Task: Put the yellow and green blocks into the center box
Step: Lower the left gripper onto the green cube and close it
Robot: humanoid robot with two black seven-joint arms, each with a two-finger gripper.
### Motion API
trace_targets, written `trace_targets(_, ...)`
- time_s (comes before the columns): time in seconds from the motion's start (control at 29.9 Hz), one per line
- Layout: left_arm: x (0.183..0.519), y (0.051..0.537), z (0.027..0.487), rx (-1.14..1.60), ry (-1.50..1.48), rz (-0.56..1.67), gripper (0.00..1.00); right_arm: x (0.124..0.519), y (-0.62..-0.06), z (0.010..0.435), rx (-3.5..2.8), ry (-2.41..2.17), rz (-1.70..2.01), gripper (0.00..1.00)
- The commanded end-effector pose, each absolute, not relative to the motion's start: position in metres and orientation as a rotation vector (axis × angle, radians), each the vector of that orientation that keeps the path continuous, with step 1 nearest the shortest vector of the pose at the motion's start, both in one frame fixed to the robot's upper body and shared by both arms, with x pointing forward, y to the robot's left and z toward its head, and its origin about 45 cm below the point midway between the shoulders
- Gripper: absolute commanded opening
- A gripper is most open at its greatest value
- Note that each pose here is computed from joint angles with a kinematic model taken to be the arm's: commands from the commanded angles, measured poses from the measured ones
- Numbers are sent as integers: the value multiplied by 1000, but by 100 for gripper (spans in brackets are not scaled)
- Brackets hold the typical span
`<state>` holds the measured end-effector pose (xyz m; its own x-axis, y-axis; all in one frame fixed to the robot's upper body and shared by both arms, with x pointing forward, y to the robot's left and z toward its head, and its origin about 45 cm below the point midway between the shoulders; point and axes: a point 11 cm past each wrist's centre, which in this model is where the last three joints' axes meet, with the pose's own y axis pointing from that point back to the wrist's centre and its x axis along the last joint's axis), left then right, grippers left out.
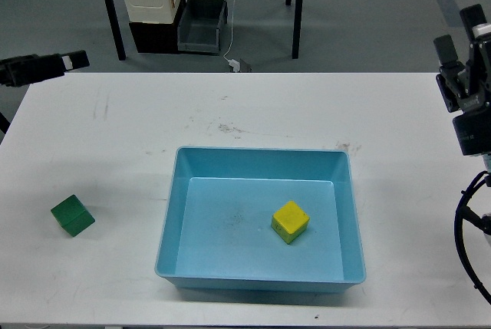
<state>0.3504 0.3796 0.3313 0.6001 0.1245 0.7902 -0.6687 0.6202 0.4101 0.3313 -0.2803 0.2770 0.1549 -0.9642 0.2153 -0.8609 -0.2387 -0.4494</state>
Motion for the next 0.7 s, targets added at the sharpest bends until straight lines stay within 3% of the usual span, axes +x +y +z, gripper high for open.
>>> trace_targets(0.0,337,366,317,853,-849,380,100,319,-296,261,-2172,1873,-621,99)
trace_targets(0.4,294,376,216,1236,-982,-152,100,301,-305,236,-2064,1930,-369,100)
trace_targets(0.67,295,403,193,1291,-986,-154,100,298,-305,232,-2064,1940,-354,100)
